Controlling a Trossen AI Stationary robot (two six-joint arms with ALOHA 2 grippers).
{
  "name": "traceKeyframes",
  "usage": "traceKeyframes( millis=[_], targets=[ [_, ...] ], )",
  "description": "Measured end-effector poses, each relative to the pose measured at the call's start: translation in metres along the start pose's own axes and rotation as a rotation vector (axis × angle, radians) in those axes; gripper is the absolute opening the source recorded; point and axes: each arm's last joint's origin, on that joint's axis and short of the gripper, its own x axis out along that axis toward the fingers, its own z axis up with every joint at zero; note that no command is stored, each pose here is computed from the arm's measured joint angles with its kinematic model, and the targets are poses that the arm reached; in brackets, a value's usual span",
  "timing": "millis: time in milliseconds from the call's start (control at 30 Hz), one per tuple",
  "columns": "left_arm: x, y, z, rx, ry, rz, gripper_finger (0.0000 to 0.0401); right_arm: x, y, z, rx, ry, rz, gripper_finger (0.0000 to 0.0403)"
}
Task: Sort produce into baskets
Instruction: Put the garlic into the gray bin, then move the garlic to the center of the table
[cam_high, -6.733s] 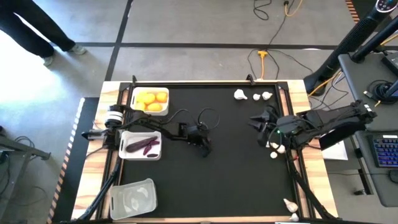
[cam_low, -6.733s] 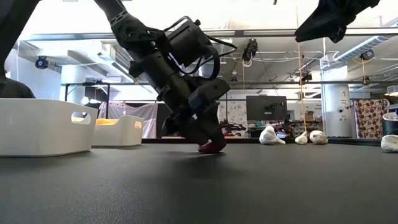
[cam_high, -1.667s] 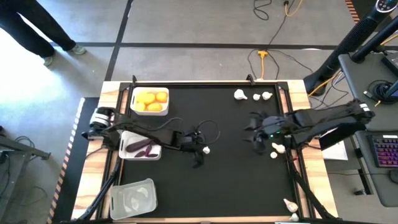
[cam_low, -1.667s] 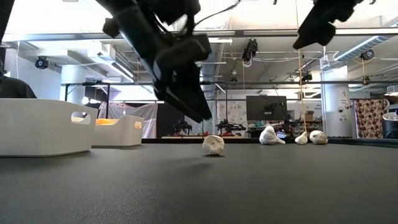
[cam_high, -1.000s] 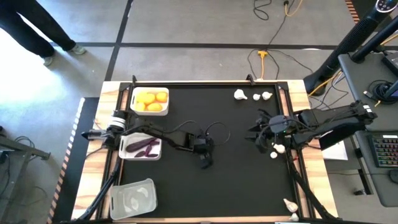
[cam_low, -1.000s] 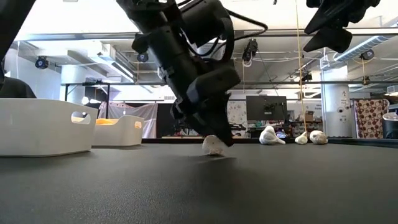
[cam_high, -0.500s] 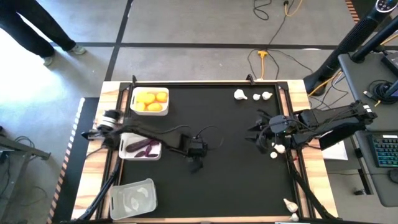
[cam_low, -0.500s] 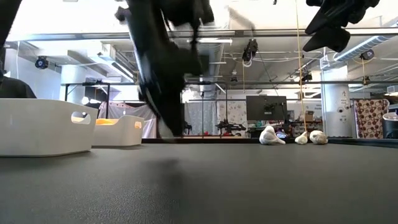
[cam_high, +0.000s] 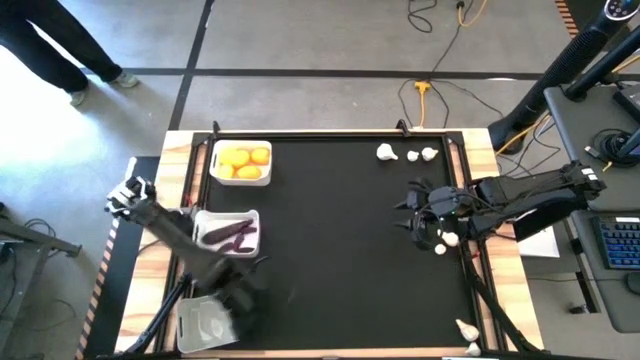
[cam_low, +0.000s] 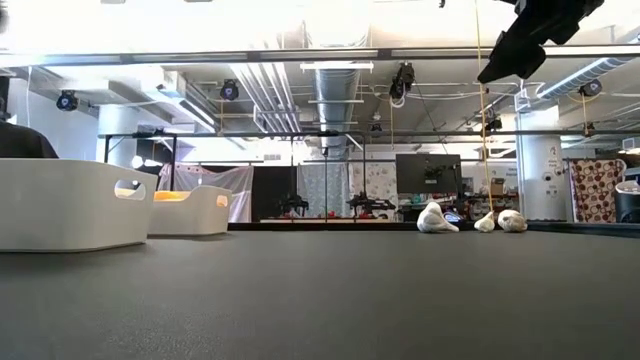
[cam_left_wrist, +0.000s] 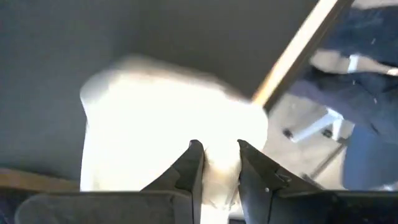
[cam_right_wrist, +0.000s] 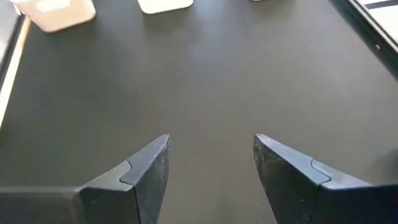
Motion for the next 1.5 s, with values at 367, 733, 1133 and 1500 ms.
traceKeyframes(
  millis=[367, 733, 1133, 1500],
  targets=[
    [0.067, 0.024, -0.044, -0.237, 0.105, 0.102, 0.0070, 0.015, 0.003, -0.001, 0.048, 0.059, -0.020, 0.0219],
    [0.082, 0.040, -0.074, -0.161, 0.122, 0.187, 0.0225, -0.028, 0.001, 0.022, 0.140, 0.196, -0.072, 0.0219],
    [-0.006, 0.046, -0.088, -0.068, -0.371, -0.016, 0.0313, -0.003, 0.008, 0.005, 0.391, 0.629, -0.115, 0.0219],
    [-0.042, 0.059, -0.043, -0.235, -0.934, -0.072, 0.0301, 0.028, 0.015, 0.005, 0.350, 0.741, -0.159, 0.0219]
  ],
)
